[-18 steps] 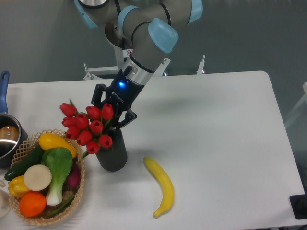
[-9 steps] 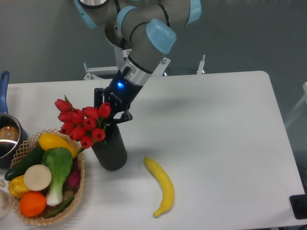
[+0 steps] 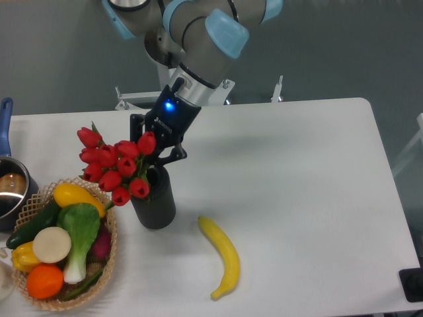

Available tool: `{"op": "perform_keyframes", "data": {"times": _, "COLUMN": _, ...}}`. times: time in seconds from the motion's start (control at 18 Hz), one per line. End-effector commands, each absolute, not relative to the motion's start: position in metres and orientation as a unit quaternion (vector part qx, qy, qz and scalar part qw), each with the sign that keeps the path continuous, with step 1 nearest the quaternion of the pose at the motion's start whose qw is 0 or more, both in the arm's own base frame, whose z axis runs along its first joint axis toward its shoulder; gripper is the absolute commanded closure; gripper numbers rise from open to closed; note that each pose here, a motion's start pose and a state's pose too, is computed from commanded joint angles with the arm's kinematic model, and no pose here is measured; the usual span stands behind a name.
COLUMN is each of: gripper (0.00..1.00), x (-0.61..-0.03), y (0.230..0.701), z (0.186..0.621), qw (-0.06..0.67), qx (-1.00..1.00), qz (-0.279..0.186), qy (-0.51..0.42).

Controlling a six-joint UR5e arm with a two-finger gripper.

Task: Pick up the flowers from the vase
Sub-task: 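Lift the gripped tulips up out of the black vase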

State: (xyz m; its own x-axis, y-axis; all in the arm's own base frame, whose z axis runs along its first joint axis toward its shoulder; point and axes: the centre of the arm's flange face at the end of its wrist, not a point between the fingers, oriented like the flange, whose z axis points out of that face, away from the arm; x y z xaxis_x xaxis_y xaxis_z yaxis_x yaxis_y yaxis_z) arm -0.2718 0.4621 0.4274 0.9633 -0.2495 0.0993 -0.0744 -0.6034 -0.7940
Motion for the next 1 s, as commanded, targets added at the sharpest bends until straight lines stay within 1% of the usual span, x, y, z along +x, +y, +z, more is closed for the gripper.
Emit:
{"op": "perform_keyframes", "data": {"times": 0.39, "gripper": 1.0, "x": -0.275, "y": 0.444, "z": 0.456, "qw": 0.454, "qx": -0.884, "qz": -0.094, "qy": 0.057}}
{"op": "perform_keyframes", "data": {"times": 0.5, "gripper": 1.0, "x": -0.278, "y": 0.44, "z": 0.461, "qw": 0.463, "qx": -0.879, "qz": -0.1, "qy": 0.049}}
{"op": "perform_keyframes", "data": {"times": 0.67, "gripper": 1.0, "x": -0.279, "y": 0.435, "z": 0.468, "qw": 0.467, "qx": -0.878, "qz": -0.097, "qy": 0.042}}
{"op": "perform_keyframes", "data": {"times": 0.83, "gripper": 1.0, "x": -0.285, "y": 0.43, "z": 0.473, "qw": 0.475, "qx": -0.873, "qz": -0.106, "qy": 0.024}}
{"op": "perform_keyframes", "data": {"times": 1.0, "gripper": 1.0, "x": -0.296, "y": 0.425, "z": 0.487, "qw": 0.49, "qx": -0.865, "qz": -0.112, "qy": 0.002}}
